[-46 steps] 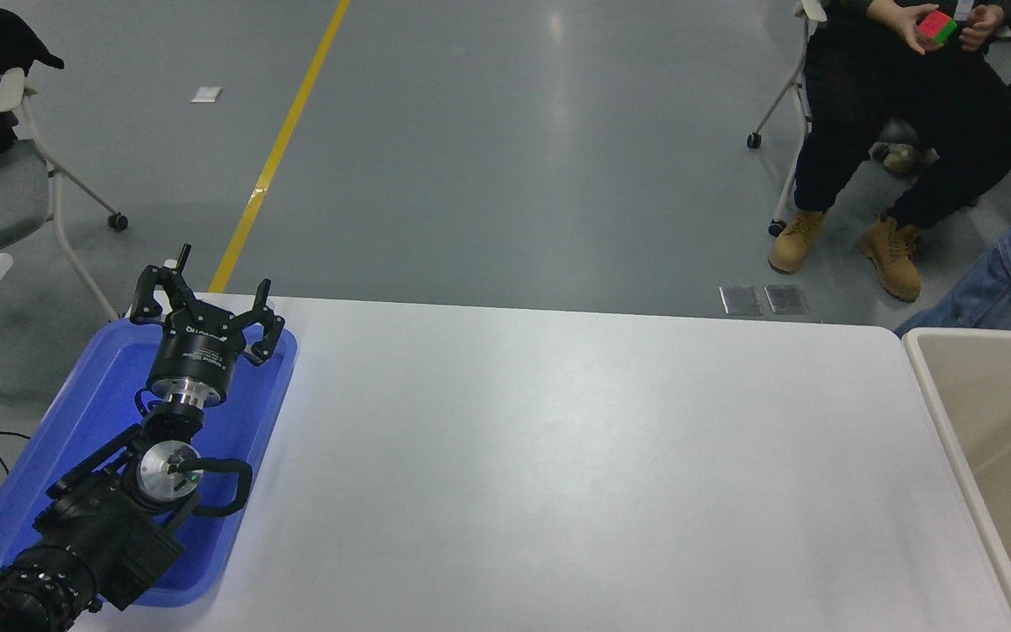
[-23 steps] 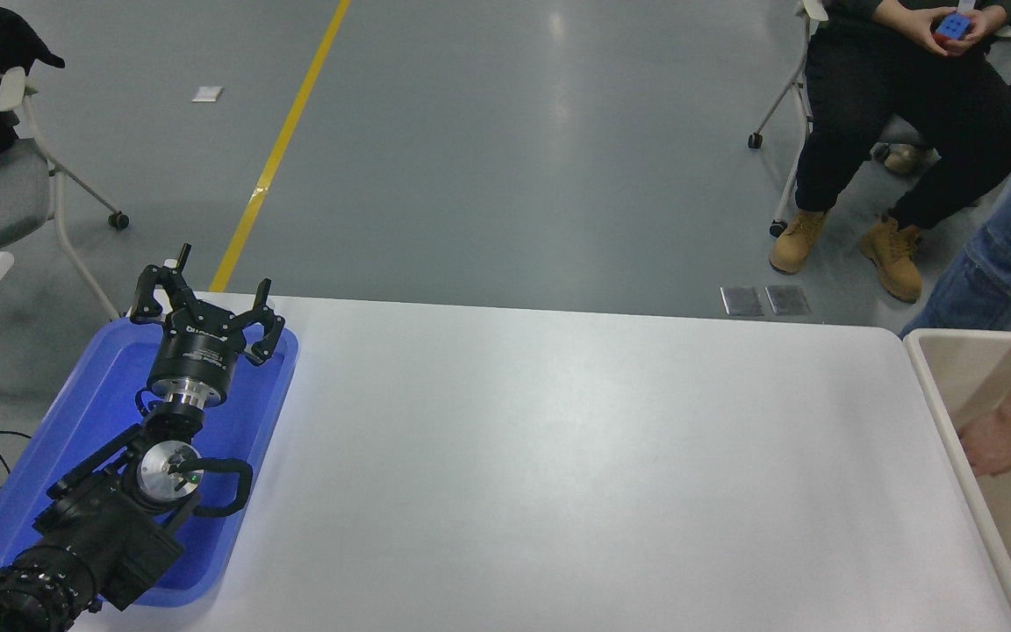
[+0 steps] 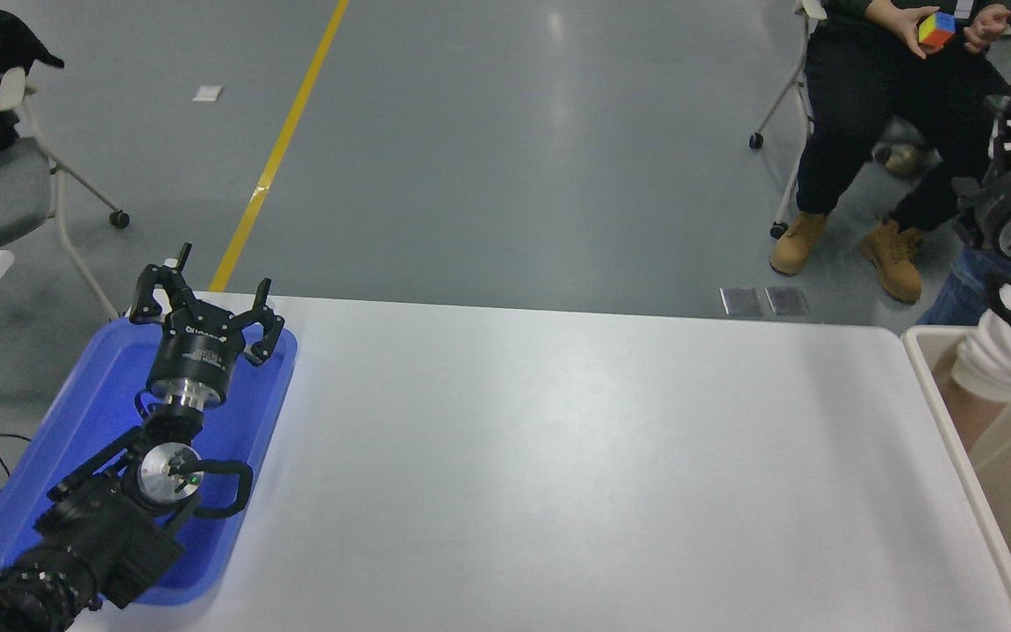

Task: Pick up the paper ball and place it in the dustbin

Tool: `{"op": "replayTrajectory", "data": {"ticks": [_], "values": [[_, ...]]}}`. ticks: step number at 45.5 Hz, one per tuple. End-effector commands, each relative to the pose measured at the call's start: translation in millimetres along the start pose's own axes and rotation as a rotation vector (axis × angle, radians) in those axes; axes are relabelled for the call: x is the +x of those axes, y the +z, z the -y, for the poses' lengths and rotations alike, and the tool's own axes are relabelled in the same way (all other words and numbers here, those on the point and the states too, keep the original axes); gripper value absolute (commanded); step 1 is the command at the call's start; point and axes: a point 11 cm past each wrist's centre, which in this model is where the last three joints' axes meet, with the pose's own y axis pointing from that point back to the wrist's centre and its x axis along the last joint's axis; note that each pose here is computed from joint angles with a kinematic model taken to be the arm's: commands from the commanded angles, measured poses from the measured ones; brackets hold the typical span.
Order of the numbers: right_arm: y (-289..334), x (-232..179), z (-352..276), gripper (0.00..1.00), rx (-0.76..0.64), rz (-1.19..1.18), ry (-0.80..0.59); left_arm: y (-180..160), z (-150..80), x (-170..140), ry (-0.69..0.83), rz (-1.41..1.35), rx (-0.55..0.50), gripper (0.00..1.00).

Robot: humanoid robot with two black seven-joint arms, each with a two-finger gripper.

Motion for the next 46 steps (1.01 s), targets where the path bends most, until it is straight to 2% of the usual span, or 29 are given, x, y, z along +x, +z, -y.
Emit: {"op": "replayTrajectory", "data": {"ticks": [1, 12, 28, 37, 46], "values": [[-4.1, -14.6, -20.5, 1.00, 0.195, 0.155, -0.043, 0.0, 0.0, 0.0, 0.000, 0.000, 0.000, 1.00], [57.2, -35.5, -46.6, 1.00, 0.094, 0.263, -0.033, 0.0, 0.0, 0.0, 0.000, 0.000, 0.000, 1.00], [134.8, -91.4, -87.3, 1.00, -0.065, 0.384, -0.059, 0.0, 0.0, 0.0, 0.000, 0.000, 0.000, 1.00], [150.5, -116.0, -98.0, 1.00, -0.100, 0.437, -0.082, 0.0, 0.0, -0.1, -0.001, 0.001, 0.000, 1.00], [152.0, -114.8, -98.2, 1.00, -0.104, 0.436, -0.076, 0.0, 0.0, 0.0, 0.000, 0.000, 0.000, 1.00]]}}
